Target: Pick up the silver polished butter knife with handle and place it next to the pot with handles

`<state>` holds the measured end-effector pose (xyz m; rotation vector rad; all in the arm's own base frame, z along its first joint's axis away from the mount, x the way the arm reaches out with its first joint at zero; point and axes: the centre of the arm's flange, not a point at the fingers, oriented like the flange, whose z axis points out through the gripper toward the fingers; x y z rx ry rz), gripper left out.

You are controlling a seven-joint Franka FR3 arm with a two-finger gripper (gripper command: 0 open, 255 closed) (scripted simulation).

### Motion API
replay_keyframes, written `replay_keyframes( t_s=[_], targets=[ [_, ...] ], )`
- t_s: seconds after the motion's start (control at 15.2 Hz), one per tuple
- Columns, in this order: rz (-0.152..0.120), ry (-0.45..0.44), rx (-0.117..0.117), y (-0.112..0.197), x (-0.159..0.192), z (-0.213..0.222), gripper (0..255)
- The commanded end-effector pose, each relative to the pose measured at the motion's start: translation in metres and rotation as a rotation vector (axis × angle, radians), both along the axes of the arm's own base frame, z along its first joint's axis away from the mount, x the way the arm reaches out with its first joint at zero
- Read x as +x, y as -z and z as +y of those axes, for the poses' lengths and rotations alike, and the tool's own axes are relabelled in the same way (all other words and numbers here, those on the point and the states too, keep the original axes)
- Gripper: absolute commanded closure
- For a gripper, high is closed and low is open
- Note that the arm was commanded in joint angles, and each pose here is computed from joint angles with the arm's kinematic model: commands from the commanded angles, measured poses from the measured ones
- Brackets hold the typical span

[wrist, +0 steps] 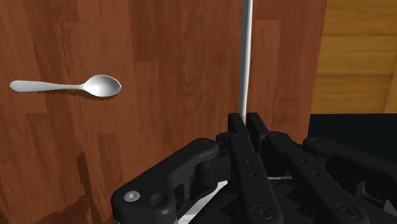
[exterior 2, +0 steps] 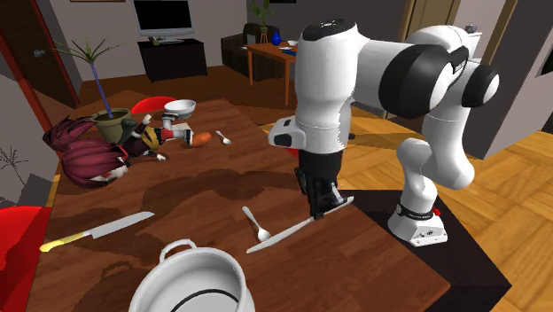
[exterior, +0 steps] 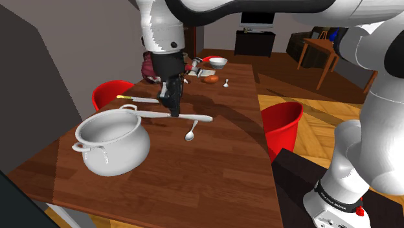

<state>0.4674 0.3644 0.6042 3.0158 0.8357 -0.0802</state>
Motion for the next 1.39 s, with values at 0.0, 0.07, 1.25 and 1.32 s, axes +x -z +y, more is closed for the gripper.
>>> replay_keyframes(
  t_s=[0.0, 0.07, 1.25, 1.32],
  targets=[
    [0.000, 0.002, 0.000, 0.002, -0.010, 0.027, 255],
    [0.000, 0.002, 0.000, 0.002, -0.013, 0.039, 255],
    [0.000, 0.002, 0.000, 0.070, -0.033, 0.107, 255],
    [0.000, 0.002, 0.000, 0.076, -0.033, 0.107, 255]
  ],
)
